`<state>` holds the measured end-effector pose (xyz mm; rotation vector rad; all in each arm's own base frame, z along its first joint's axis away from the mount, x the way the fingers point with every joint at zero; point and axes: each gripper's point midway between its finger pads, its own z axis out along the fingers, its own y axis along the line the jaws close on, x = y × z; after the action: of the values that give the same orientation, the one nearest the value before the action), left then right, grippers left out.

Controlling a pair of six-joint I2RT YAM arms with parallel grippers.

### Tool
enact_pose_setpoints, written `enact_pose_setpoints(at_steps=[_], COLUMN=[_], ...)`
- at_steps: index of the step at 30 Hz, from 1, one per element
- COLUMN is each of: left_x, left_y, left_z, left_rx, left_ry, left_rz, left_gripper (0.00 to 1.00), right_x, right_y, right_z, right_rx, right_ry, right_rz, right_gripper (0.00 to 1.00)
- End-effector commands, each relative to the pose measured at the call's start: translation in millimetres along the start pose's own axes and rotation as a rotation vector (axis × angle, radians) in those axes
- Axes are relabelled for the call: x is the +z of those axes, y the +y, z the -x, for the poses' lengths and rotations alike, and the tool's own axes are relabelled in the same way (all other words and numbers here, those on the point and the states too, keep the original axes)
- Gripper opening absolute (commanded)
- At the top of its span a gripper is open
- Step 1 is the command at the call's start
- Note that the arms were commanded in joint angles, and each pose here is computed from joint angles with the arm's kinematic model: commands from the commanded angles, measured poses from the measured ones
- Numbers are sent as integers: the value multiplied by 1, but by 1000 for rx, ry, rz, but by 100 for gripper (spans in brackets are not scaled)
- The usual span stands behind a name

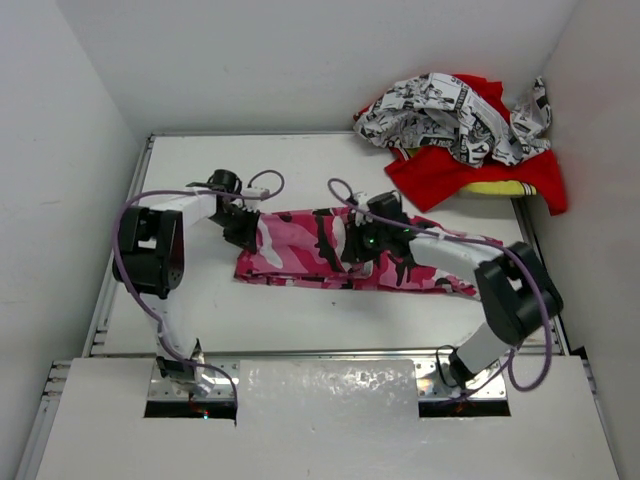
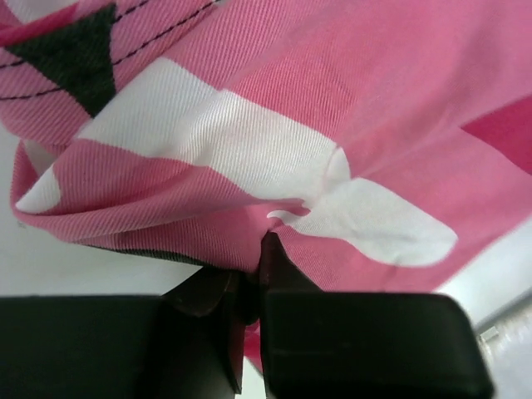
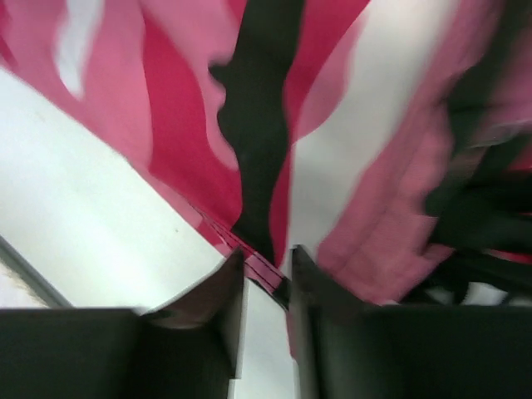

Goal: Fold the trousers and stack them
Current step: Fold the trousers

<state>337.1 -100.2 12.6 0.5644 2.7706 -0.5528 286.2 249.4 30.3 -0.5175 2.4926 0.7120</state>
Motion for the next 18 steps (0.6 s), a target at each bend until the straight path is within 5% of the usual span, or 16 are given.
enact_pose_setpoints(at_steps=[1,9,11,18], left_x=[-37,-176,-208,-263], left_y=[-7,88,98,38], left_z=[3,5,13,59], left_rx=[5,-133,-71,108], left_ry=[4,-119,-162,-333], left_rz=[-37,167,208,104], left_gripper=[0,0,0,0], right_x=[-48,-105,-107,-62], right_y=[-13,-83,-92,-70], right_z=[57,19,-1,-4], right_rx=[-5,104,144,299], right_ry=[-168,-110,-74,-125], right_rz=[-58,-340,-392,-216], right_gripper=[30,49,49,49])
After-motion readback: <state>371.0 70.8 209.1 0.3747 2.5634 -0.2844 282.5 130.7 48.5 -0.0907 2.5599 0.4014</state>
